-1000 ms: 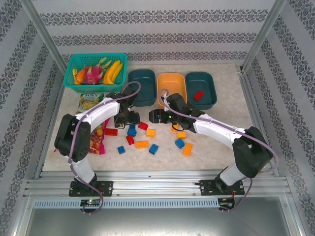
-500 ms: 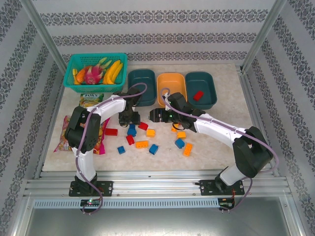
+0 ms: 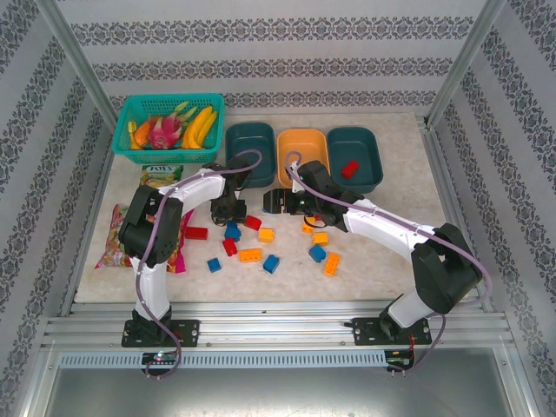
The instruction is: Sort the legos into containers by color
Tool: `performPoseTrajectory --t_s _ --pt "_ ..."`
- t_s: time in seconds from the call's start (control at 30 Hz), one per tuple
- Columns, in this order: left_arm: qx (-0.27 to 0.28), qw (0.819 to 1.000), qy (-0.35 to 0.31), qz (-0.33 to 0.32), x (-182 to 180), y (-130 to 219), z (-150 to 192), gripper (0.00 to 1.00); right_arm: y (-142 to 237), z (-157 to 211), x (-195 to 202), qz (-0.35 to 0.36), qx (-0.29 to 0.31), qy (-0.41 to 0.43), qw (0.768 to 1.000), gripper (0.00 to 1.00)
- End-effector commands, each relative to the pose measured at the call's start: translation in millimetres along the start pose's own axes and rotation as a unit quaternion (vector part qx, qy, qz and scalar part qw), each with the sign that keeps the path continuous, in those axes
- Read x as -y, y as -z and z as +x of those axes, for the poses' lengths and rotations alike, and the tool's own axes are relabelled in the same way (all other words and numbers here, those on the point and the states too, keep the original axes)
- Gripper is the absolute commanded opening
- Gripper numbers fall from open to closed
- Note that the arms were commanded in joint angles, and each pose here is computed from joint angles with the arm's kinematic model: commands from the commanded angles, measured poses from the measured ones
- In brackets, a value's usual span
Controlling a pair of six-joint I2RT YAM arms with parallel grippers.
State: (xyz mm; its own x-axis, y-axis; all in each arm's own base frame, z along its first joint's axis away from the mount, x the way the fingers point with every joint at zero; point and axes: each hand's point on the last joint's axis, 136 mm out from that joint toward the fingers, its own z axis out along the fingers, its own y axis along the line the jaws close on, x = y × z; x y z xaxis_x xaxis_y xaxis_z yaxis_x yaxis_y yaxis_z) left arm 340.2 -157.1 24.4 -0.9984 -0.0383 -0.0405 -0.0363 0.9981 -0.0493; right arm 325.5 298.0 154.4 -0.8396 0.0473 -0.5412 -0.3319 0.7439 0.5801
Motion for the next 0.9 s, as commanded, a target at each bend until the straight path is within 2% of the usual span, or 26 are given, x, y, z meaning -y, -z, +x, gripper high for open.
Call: performPoseTrajectory --t_s 0.0,0.1,0.2,0.37,0.47,0.63,0.87 --pt "0.010 1.000 -0.018 -0.017 0.7 -3.7 -3.1 0.36 1.3 -10.7 -8.5 -0.018 0.008 -0.006 1.000 0.76" --pt "0.027 0.999 -0.015 -0.029 -2.8 8.3 -8.9 0.32 3.0 -12.0 -8.5 -0.017 0.010 -0.005 1.000 0.75" --pt "0.056 0.998 -0.005 -0.030 -2.8 38.0 -20.5 0.32 7.9 -18.6 -11.1 -0.021 0.021 -0.007 1.000 0.75" --pt "0.116 0.993 0.023 0.011 13.3 94.7 -56.3 0.33 23.8 -53.3 -15.3 -0.047 0.079 -0.037 0.995 0.76" --pt "0.140 0.989 0.040 0.031 24.1 110.8 -84.7 0.33 33.2 -78.6 -14.1 -0.044 0.113 -0.049 0.991 0.78" --pt "0.161 0.985 0.064 0.028 31.2 109.5 -138.5 0.33 43.1 -113.5 -3.4 -0.028 0.147 -0.084 0.985 0.78" --pt "0.170 0.976 0.125 0.044 25.6 69.7 -200.7 0.33 38.6 -127.8 5.6 -0.025 0.150 -0.108 0.982 0.78"
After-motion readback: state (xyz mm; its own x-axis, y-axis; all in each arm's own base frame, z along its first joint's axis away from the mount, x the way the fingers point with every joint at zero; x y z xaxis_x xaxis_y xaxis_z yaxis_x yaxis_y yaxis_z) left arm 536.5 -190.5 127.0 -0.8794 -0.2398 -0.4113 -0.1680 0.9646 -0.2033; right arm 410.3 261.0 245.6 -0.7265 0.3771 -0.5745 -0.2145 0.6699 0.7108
